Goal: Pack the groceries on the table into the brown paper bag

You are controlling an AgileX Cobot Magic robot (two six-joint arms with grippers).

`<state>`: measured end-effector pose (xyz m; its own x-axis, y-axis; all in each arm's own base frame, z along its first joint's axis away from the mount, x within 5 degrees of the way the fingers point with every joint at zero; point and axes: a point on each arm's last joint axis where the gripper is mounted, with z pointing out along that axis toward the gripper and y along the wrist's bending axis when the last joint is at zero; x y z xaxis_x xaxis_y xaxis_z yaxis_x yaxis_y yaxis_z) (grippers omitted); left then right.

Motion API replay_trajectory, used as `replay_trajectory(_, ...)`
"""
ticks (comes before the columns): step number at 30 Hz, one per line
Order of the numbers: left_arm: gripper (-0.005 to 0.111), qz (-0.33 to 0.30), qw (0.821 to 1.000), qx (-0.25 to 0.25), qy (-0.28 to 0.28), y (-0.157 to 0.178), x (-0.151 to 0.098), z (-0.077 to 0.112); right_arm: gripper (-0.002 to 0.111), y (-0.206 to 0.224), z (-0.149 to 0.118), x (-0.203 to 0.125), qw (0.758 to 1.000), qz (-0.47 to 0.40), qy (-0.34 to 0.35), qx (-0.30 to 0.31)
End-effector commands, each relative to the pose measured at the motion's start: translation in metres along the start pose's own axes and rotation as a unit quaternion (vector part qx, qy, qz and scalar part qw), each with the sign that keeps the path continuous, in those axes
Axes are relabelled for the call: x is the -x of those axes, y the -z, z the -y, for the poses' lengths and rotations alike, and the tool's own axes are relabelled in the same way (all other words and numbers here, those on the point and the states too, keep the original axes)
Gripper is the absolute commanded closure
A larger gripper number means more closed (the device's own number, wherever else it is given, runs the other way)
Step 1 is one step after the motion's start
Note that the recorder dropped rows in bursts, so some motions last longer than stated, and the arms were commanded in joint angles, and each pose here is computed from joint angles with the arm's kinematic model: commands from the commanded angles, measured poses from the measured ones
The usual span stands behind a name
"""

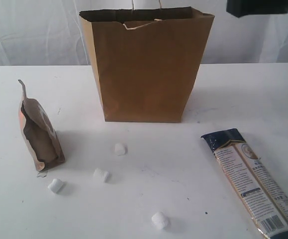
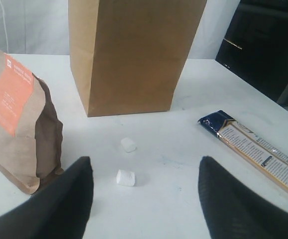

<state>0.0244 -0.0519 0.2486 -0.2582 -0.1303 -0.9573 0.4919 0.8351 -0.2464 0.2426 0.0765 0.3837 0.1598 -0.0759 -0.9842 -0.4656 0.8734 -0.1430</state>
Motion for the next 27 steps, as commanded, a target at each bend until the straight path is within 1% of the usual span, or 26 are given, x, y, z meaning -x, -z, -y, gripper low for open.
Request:
replay_trajectory(1, 0.042, 0.003, 1.0, -0.008, 0.0, 0.001, 0.002, 0.002, 0.043, 0.041, -0.003, -0.004, 0.996, -0.022, -0.066, -0.05)
replay_trajectory(3, 0.042, 0.003, 1.0, -0.008, 0.0, 0.001, 0.002, 0.002, 0.043, 0.065, -0.006, -0.014, 0.989, -0.041, -0.116, -0.08)
replay_trajectory(5, 0.042, 0.003, 1.0, -0.008, 0.0, 0.001, 0.002, 0.002, 0.043, 0.077, -0.009, -0.022, 0.985, -0.049, -0.14, -0.092)
replay_trajectory(6, 0.042, 0.003, 1.0, -0.008, 0.0, 0.001, 0.002, 0.002, 0.043, 0.09, -0.014, -0.034, 0.981, -0.057, -0.16, -0.097)
replay_trajectory(7, 0.042, 0.003, 1.0, -0.008, 0.0, 0.001, 0.002, 0.002, 0.043, 0.095, -0.017, -0.04, 0.979, -0.062, -0.168, -0.095)
replay_trajectory(9, 0.042, 0.003, 1.0, -0.008, 0.0, 0.001, 0.002, 0.002, 0.043, 0.106, -0.029, -0.063, 0.976, -0.092, -0.181, -0.075)
replay_trajectory(10, 0.042, 0.003, 1.0, -0.008, 0.0, 0.001, 0.002, 0.002, 0.043, 0.109, -0.037, -0.079, 0.973, -0.12, -0.189, -0.059)
replay_trajectory(11, 0.042, 0.003, 1.0, -0.008, 0.0, 0.001, 0.002, 0.002, 0.044, 0.111, -0.041, -0.087, 0.971, -0.135, -0.192, -0.049)
replay_trajectory(12, 0.042, 0.003, 1.0, -0.008, 0.0, 0.001, 0.002, 0.002, 0.05, 0.112, -0.05, -0.097, 0.97, -0.158, -0.186, -0.02)
replay_trajectory(13, 0.042, 0.003, 1.0, -0.008, 0.0, 0.001, 0.002, 0.002, 0.056, 0.113, -0.054, -0.1, 0.968, -0.166, -0.188, -0.002)
replay_trajectory(15, 0.042, 0.003, 1.0, -0.008, 0.0, 0.001, 0.002, 0.002, 0.084, 0.113, -0.065, -0.103, 0.964, -0.185, -0.181, 0.057)
replay_trajectory(17, 0.042, 0.003, 1.0, -0.008, 0.0, 0.001, 0.002, 0.002, 0.106, 0.114, -0.07, -0.103, 0.96, -0.193, -0.184, 0.084)
replay_trajectory(18, 0.042, 0.003, 1.0, -0.008, 0.0, 0.001, 0.002, 0.002, 0.108, 0.114, -0.073, -0.102, 0.958, -0.193, -0.189, 0.098)
replay_trajectory(21, 0.042, 0.003, 1.0, -0.008, 0.0, 0.001, 0.002, 0.002, 0.108, 0.116, -0.081, -0.099, 0.951, -0.188, -0.198, 0.145)
replay_trajectory(24, 0.042, 0.003, 1.0, -0.008, 0.0, 0.001, 0.002, 0.002, 0.108, 0.116, -0.08, -0.099, 0.952, -0.188, -0.197, 0.142)
replay_trajectory(27, 0.042, 0.003, 1.0, -0.008, 0.0, 0.001, 0.002, 0.002, 0.108, 0.115, -0.077, -0.101, 0.955, -0.19, -0.192, 0.121)
